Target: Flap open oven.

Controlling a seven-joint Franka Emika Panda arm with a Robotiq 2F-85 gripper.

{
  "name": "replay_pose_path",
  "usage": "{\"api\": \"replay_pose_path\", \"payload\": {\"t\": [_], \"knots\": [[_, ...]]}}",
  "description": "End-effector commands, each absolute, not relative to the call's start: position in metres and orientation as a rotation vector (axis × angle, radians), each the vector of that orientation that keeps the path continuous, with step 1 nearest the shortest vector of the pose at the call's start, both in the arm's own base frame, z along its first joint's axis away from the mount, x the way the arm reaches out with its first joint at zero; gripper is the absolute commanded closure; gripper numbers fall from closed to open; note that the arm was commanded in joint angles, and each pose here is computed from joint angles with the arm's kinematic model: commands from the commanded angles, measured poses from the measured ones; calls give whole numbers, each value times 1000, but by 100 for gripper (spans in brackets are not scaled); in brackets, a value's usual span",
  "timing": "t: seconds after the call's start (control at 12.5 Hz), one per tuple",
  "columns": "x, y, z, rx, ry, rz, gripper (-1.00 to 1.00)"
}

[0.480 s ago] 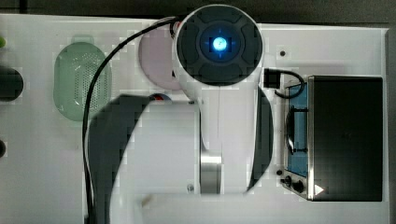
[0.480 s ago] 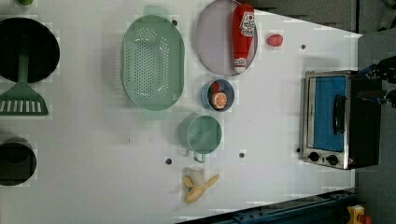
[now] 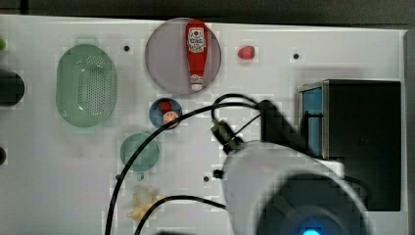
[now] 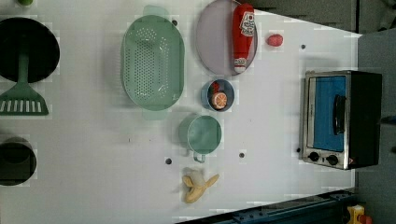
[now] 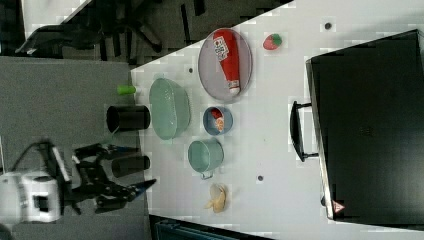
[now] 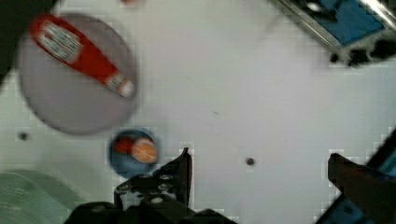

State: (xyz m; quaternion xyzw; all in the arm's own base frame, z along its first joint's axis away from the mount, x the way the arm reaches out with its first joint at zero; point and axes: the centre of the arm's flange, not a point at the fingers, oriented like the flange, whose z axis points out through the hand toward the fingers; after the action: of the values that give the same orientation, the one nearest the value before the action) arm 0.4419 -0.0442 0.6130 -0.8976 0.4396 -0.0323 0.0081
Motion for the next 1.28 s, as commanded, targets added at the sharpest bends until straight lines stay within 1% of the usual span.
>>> {"api": "replay_pose_path", "payload": {"t": [0.08, 0.16, 0.32, 0.64, 0.72, 0.88, 1.04, 1.2, 1.28], "knots": [[460, -43, 594, -2841, 1342, -46, -100], [460, -43, 593, -2840, 1343, -45, -90], [460, -44, 593, -2838, 1346, -45, -38], [459, -52, 587, -2829, 1368, -25, 56], [458, -58, 583, -2823, 1384, -10, 65], [456, -76, 573, -2841, 1345, 23, 65], [453, -101, 559, -2910, 1168, 61, 65], [452, -134, 542, -2977, 934, 71, 65], [453, -152, 533, -3006, 808, 57, 65]]}}
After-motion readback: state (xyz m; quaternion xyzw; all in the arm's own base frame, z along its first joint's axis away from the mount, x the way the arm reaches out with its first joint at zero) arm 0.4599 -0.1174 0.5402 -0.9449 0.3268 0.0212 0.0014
